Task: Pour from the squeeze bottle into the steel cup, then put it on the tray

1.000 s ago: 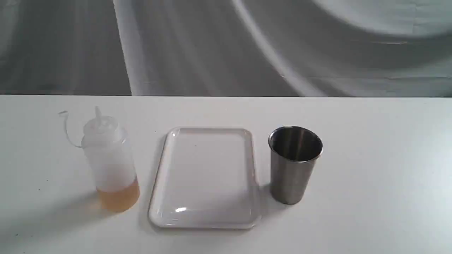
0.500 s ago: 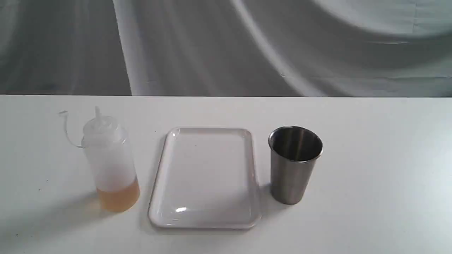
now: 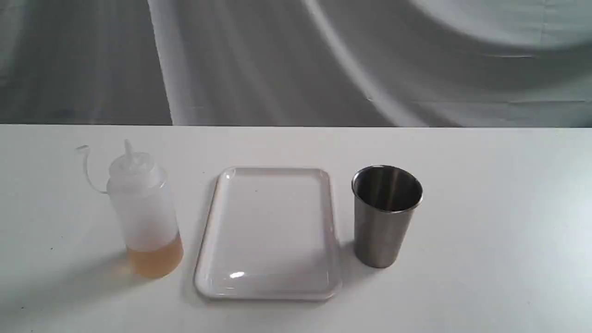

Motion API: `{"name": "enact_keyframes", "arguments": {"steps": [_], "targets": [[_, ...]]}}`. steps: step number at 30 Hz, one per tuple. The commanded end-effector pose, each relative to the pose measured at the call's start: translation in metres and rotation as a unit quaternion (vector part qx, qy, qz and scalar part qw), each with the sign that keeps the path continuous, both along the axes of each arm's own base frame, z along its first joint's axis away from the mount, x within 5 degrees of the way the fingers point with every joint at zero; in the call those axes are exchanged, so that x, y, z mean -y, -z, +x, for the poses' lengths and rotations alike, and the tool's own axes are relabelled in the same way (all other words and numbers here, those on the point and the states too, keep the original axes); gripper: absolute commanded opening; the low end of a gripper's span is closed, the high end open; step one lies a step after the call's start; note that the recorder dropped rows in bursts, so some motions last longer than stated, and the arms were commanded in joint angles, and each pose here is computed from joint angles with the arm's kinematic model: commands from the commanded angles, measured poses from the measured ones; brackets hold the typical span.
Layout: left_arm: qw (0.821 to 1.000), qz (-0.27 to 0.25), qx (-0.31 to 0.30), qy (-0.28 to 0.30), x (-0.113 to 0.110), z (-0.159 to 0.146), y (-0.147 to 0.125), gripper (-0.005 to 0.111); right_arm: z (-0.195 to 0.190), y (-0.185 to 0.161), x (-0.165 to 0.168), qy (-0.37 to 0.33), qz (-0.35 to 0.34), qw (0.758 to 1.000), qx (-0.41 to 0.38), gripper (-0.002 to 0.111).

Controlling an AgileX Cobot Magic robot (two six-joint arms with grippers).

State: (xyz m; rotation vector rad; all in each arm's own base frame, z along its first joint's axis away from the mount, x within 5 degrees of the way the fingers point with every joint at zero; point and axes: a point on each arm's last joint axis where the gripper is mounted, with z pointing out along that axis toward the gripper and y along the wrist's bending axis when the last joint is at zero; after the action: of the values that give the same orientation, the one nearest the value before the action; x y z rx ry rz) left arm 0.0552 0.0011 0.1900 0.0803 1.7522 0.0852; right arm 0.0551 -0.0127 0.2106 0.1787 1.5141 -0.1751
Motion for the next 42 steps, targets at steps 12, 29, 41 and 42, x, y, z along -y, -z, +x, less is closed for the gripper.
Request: {"name": "enact_keyframes", "arguments": {"steps": [12, 29, 41, 42], "targets": [[1.0, 0.0, 0.004, 0.0, 0.0, 0.0, 0.001, 0.008, -0.004, -0.02, 0.001, -0.024, 0.211, 0.965, 0.154, 0.105], [1.0, 0.0, 0.004, 0.0, 0.0, 0.0, 0.001, 0.008, -0.062, -0.15, -0.031, -0.138, 0.206, 0.952, 0.177, 0.105], [1.0, 0.0, 0.004, 0.0, 0.0, 0.0, 0.001, 0.008, -0.1, -0.224, -0.086, -0.413, 0.045, 0.88, 0.23, 0.105], [1.0, 0.0, 0.004, 0.0, 0.0, 0.0, 0.001, 0.008, -0.096, -0.229, -0.086, -0.418, 0.041, 0.881, 0.22, 0.105]]}}
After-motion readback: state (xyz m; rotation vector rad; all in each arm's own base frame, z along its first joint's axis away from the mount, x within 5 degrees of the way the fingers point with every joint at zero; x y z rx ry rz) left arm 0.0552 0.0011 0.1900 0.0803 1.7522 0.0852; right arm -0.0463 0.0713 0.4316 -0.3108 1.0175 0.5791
